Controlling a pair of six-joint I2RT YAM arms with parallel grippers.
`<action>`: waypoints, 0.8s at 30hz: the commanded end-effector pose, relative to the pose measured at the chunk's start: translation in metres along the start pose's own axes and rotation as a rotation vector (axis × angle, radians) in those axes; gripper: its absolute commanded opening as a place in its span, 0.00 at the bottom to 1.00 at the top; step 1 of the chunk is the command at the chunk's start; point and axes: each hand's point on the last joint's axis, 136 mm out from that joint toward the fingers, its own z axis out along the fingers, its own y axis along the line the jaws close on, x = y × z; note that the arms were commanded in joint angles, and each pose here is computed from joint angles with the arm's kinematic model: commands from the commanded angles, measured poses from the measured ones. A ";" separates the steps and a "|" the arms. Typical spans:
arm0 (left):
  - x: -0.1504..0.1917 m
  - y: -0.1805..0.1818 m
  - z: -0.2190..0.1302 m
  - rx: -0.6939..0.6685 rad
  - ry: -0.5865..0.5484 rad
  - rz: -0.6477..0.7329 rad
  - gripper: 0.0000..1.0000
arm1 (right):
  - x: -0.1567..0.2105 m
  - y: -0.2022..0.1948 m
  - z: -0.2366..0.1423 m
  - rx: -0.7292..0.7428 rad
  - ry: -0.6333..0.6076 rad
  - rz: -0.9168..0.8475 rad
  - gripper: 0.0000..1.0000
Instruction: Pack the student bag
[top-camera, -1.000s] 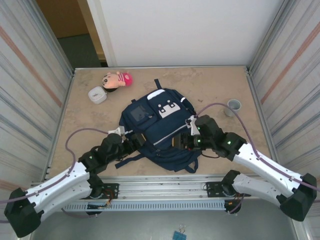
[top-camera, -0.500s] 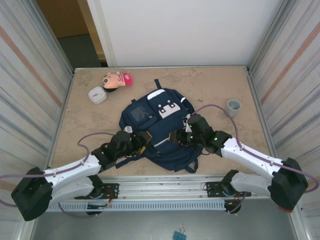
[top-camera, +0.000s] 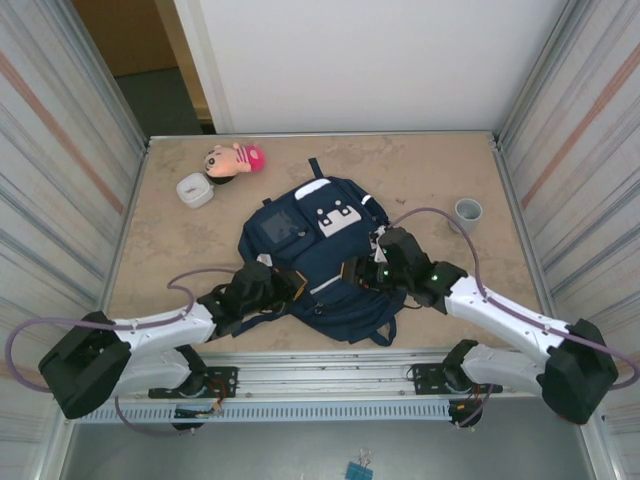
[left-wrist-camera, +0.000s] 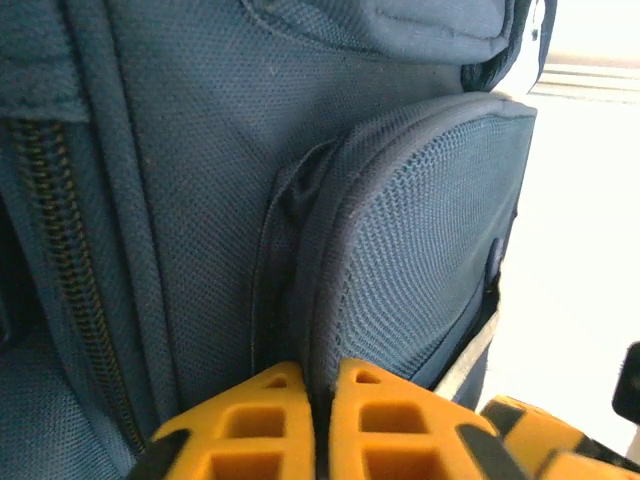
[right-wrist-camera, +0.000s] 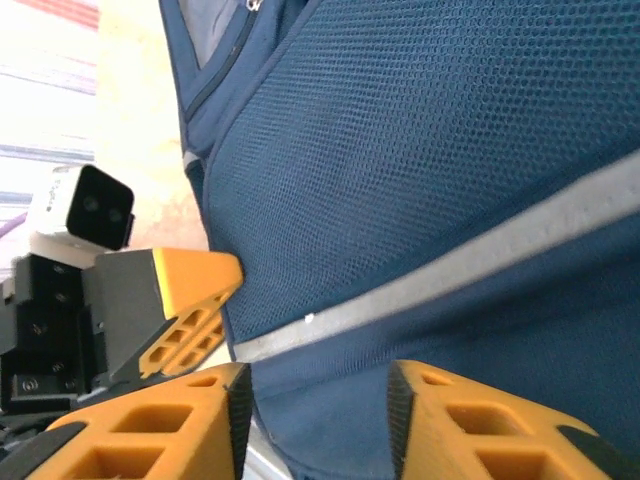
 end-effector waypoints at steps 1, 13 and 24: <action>0.005 -0.027 0.000 0.080 -0.010 -0.032 0.00 | 0.000 0.008 -0.031 0.070 -0.078 -0.088 0.44; 0.005 -0.045 -0.006 0.154 -0.080 -0.137 0.00 | 0.067 0.035 -0.009 0.222 0.044 -0.173 0.45; 0.010 -0.059 -0.009 0.220 -0.104 -0.177 0.00 | 0.077 0.049 0.039 0.210 0.127 -0.186 0.48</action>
